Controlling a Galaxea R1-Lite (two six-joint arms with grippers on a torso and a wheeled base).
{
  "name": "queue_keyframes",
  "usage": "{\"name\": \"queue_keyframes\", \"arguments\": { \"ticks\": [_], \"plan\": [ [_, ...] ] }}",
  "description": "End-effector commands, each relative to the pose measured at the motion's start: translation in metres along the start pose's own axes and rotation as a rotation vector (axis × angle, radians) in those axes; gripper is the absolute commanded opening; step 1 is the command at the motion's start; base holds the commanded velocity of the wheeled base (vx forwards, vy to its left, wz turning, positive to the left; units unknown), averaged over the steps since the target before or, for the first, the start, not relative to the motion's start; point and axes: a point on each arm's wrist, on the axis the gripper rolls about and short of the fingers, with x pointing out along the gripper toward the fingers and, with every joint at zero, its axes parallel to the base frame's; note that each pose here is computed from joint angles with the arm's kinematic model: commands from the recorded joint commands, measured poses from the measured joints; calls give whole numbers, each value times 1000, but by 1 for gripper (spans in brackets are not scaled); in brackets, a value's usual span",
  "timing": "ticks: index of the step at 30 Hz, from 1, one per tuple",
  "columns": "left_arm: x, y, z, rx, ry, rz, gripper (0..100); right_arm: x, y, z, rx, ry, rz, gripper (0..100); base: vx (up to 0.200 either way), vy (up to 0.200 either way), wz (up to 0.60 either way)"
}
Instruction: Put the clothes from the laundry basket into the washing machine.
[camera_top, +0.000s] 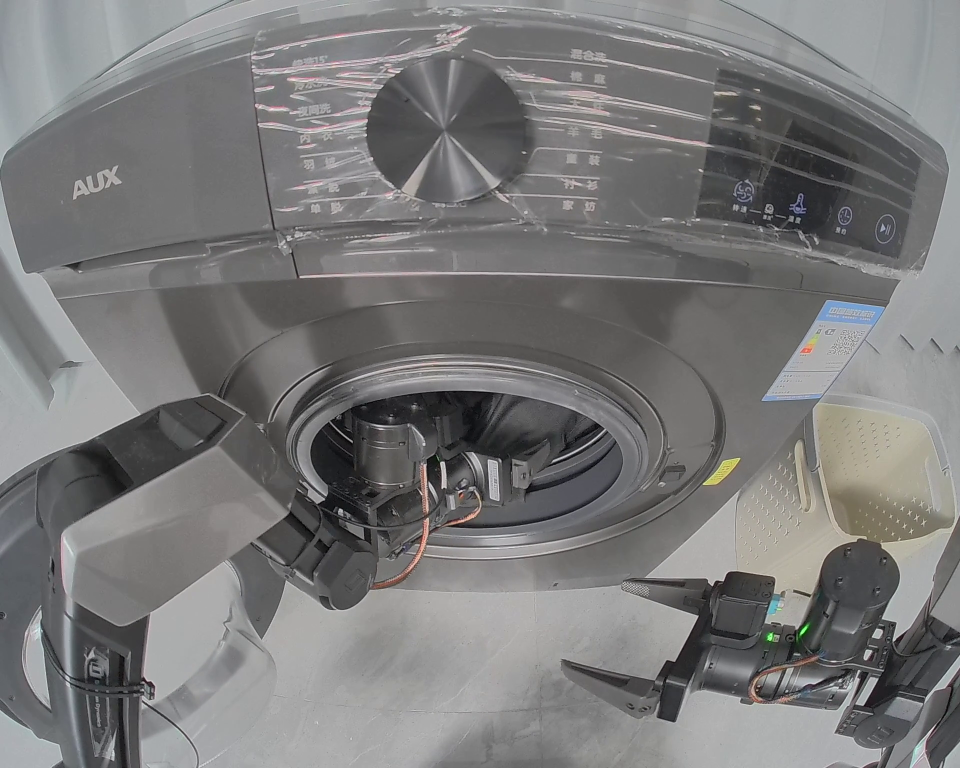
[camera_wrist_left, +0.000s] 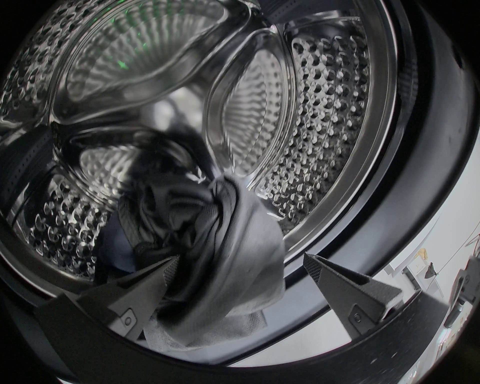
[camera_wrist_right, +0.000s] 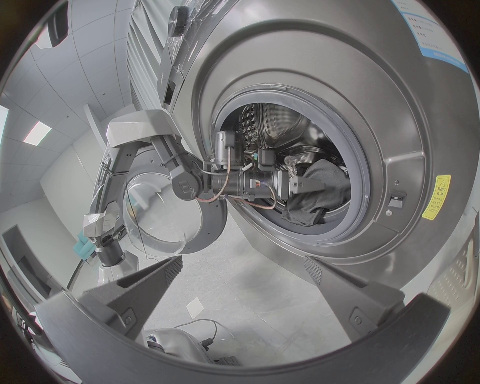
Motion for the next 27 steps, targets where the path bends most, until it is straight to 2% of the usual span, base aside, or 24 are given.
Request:
{"name": "queue_keyframes", "arguments": {
  "ticks": [1,7,8,10,13,14,15,21,24,27],
  "plan": [
    [8,6,-26,-1,64,13,100,1,0,-1,0,5,1,100,0,0,0],
    [23,10,-36,2,62,38,100,3,1,-3,1,16,5,100,0,0,0],
    [26,11,-36,7,56,44,0,3,1,-3,1,16,5,100,0,0,0],
    [32,17,-35,8,42,56,0,3,0,-4,2,17,3,100,0,0,0],
    [32,17,-35,8,42,56,0,3,0,-4,2,17,3,100,0,0,0],
    [52,32,-32,8,-29,124,0,3,0,-3,1,14,5,100,0,0,0],
    [57,38,-29,7,-58,154,0,3,0,-3,1,14,5,100,0,0,0],
    [75,63,-2,-9,-227,247,0,4,0,-3,3,13,5,100,0,0,0],
    [77,69,14,-25,-300,261,0,5,0,-4,2,18,6,100,0,0,0],
    [78,67,18,-37,-315,255,0,5,0,-4,4,19,6,100,0,0,0]
  ]
}}
